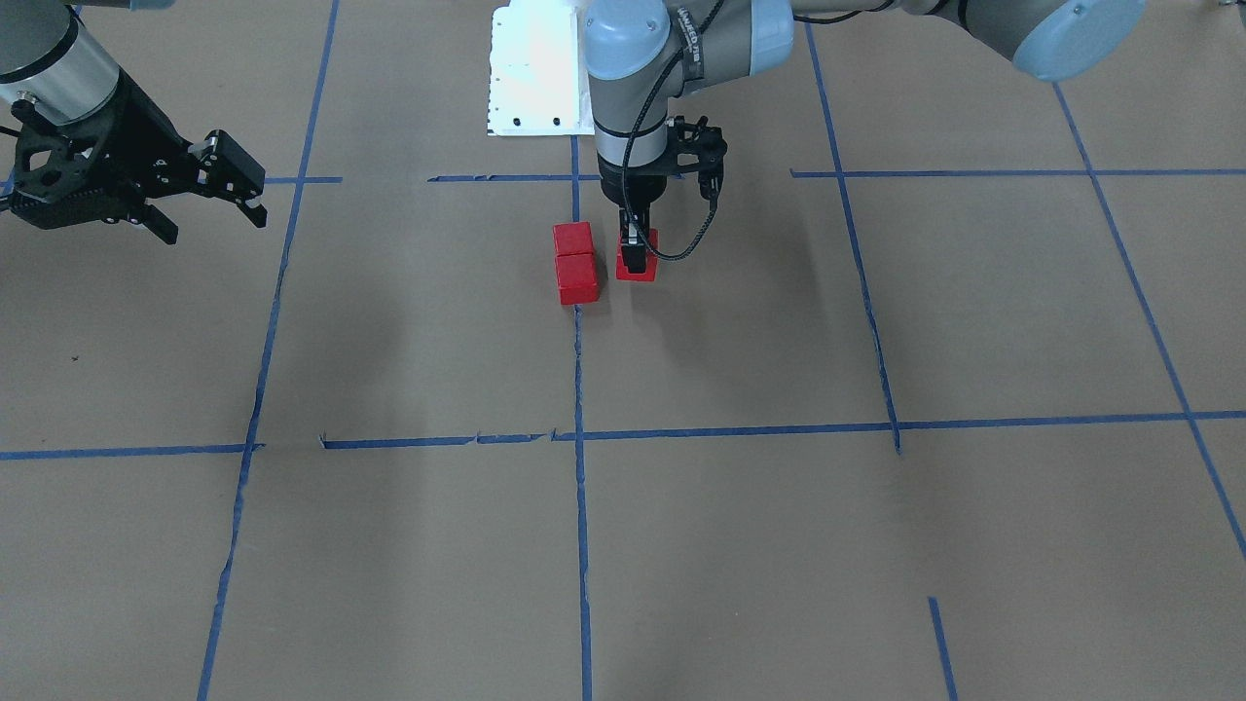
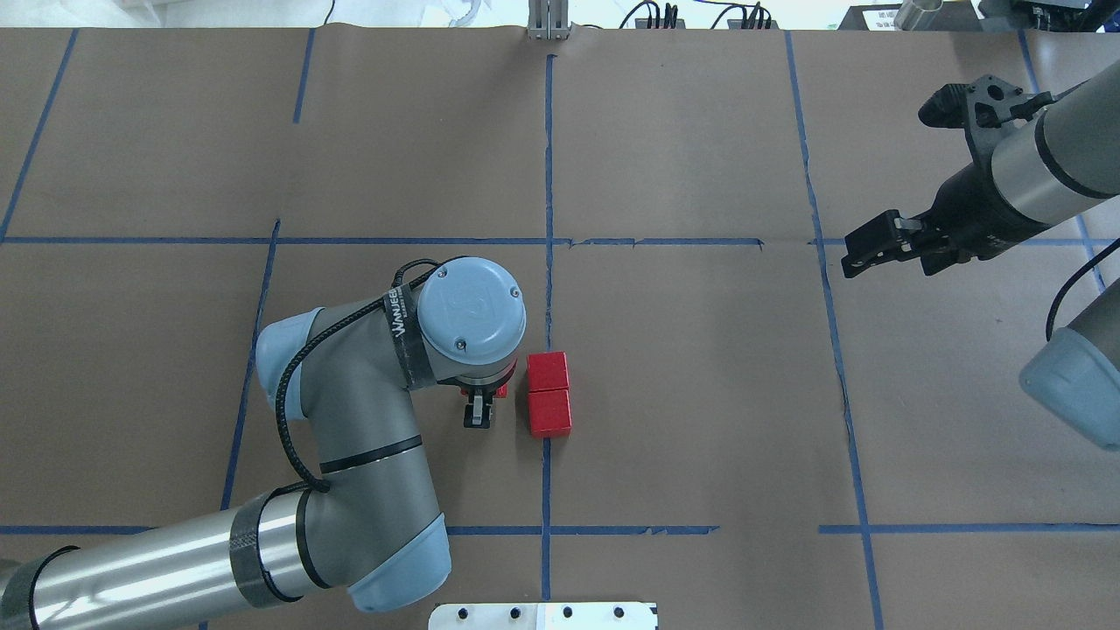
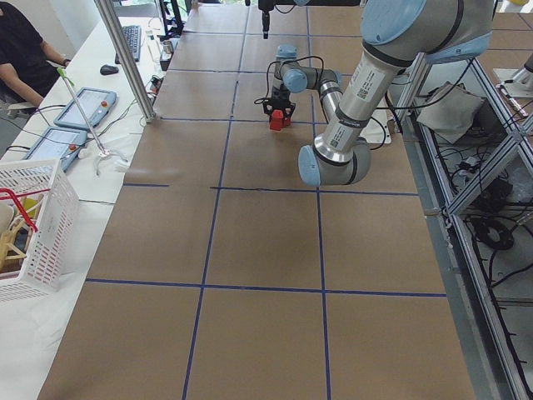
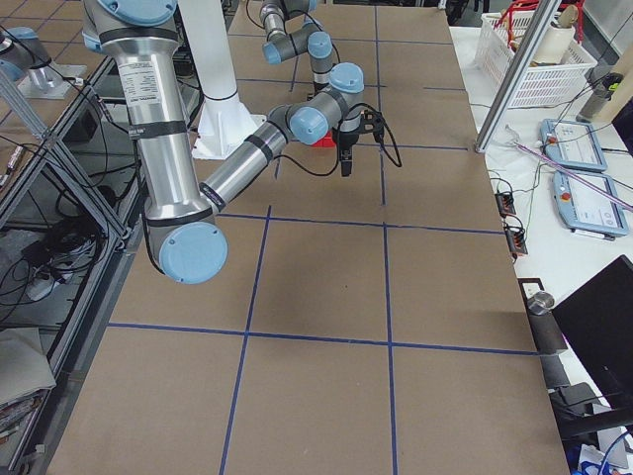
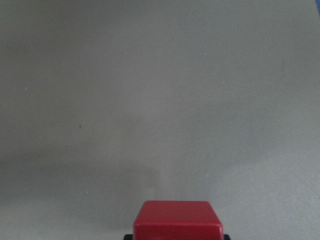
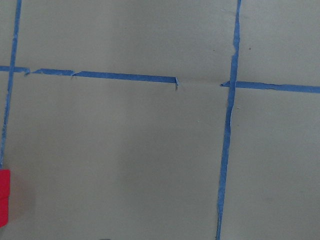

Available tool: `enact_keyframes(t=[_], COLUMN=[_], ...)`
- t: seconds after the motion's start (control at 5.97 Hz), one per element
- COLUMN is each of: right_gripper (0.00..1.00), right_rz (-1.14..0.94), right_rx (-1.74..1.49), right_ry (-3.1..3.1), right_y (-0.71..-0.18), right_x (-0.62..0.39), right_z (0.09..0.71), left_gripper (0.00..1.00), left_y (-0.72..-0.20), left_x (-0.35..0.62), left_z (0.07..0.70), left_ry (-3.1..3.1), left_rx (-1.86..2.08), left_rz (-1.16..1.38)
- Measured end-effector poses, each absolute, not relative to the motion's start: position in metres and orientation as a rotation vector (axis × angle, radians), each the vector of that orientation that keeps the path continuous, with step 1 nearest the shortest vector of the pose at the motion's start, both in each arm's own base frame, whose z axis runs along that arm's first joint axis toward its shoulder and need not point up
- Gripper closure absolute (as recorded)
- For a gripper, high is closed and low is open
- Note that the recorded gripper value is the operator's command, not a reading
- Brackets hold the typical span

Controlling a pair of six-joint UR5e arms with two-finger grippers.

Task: Form red blocks into L shape at center
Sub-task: 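Lower the cube beside the column's far end and adjust its position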

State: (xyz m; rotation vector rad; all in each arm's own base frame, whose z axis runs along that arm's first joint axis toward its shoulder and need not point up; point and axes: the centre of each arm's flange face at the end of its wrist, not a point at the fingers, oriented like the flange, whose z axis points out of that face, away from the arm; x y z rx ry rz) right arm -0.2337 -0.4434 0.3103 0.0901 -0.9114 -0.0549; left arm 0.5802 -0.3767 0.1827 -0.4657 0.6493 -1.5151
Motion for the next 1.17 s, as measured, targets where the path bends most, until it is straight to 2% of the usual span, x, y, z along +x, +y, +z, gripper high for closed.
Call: enact_keyframes(t=[1.17], right_gripper=[0.0], right_rz=[-0.054], right_rx=[0.088], right_ry=[-0.908], right_y=[-0.444], right_x=[-0.235], right_z=[0.312], left_gripper=[0.96], left_y=[-0.384], left_x=[0.607], left_z=[0.185], left_ry=[0.61], left_rx=[-0.475], left_rz=[-1.575])
